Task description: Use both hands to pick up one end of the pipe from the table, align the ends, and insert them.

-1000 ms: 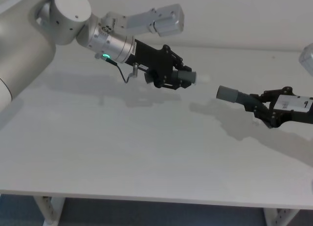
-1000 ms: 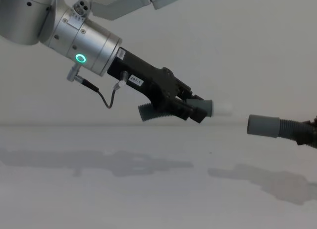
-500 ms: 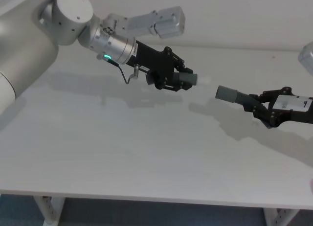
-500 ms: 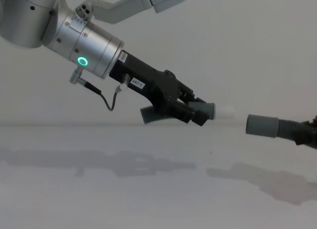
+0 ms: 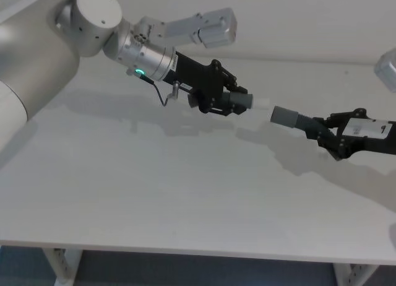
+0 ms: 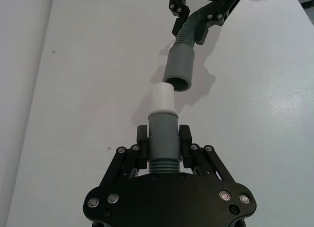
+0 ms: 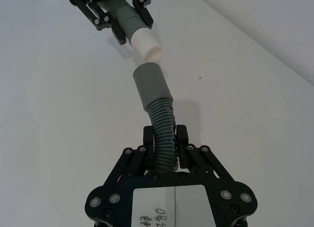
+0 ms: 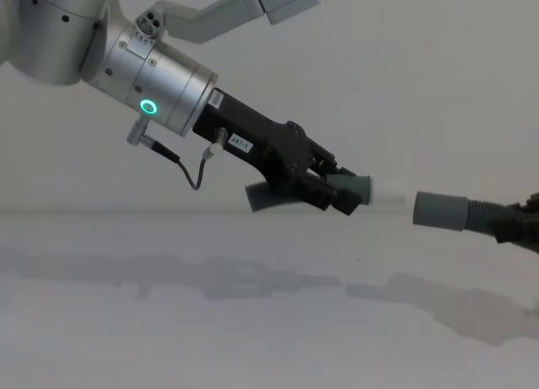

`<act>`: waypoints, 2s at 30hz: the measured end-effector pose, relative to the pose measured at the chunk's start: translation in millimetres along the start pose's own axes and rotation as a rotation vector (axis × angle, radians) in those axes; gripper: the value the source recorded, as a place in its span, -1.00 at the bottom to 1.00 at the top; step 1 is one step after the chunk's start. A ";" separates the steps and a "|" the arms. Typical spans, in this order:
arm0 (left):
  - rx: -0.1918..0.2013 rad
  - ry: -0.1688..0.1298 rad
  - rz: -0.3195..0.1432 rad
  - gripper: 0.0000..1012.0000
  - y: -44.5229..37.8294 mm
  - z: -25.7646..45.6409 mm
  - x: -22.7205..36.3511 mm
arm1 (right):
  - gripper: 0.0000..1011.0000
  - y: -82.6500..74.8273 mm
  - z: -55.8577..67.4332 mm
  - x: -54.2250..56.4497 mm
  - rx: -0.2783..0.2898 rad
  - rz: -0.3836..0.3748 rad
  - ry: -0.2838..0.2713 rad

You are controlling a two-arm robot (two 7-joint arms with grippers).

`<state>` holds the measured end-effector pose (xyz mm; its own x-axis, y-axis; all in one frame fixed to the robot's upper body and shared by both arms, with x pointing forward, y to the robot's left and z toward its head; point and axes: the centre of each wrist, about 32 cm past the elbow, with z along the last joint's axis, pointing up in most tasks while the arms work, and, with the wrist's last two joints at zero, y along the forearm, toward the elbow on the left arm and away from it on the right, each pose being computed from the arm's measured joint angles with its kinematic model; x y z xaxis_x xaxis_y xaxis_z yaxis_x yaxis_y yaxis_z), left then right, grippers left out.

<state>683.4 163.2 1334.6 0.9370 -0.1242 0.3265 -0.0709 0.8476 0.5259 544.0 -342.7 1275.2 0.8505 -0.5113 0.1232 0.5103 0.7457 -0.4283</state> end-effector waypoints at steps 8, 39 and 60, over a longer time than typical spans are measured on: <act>-0.003 0.002 -0.007 -0.26 -1.5 -0.4 2.5 | -0.48 2.7 1.9 1.0 0.000 -0.002 0.007; -0.002 0.004 -0.032 -0.26 -2.0 -5.9 13.9 | -0.48 11.3 16.9 1.3 0.011 0.018 0.033; 0.009 -0.002 -0.021 -0.26 3.4 -6.8 16.2 | -0.48 16.9 22.1 3.2 -0.001 0.024 0.051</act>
<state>700.7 167.6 1336.4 0.9376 -0.1432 0.3167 -0.0542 0.8399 0.5401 558.2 -322.3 1288.2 0.8551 -0.5141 0.0670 0.4894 0.7578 -0.4316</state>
